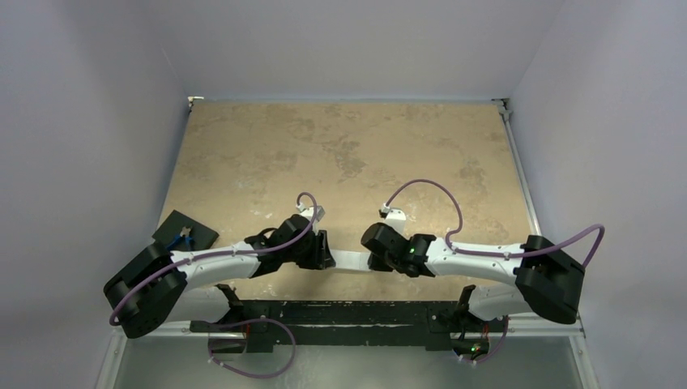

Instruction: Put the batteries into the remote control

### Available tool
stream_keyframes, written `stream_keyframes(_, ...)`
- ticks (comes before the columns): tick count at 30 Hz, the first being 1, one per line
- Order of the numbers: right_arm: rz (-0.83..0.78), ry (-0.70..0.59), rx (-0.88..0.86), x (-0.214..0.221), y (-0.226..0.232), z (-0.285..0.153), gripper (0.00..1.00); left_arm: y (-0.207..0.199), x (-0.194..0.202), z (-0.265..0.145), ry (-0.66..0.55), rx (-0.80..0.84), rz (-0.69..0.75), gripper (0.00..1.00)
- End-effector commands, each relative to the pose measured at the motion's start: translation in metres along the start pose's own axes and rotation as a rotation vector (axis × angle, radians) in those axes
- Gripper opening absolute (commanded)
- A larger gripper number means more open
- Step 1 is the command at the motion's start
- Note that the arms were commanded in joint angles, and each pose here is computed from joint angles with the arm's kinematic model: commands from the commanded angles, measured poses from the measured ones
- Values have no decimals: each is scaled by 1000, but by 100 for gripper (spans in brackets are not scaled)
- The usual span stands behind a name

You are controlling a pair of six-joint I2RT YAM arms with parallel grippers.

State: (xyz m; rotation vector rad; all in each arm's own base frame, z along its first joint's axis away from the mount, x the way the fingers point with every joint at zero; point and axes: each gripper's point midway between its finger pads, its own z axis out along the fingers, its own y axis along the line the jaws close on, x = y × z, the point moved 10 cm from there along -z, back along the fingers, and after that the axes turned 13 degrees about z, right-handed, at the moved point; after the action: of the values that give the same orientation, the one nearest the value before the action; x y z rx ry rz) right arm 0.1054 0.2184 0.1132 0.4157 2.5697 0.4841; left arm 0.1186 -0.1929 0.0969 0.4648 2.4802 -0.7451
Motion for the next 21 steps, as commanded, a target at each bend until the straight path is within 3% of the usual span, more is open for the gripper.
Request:
stream_keyframes(1,2,25,-59,3,11,9,14,-2,0,4,-1,19,7,39)
stream_keyframes(14,-36,57,-96,6,17,10,10,-3,-2,6,3,17,10,39)
stream_keyframes(21,-63,42,-47,3,13,7,19,-1,-5,3,19,-42,21,42)
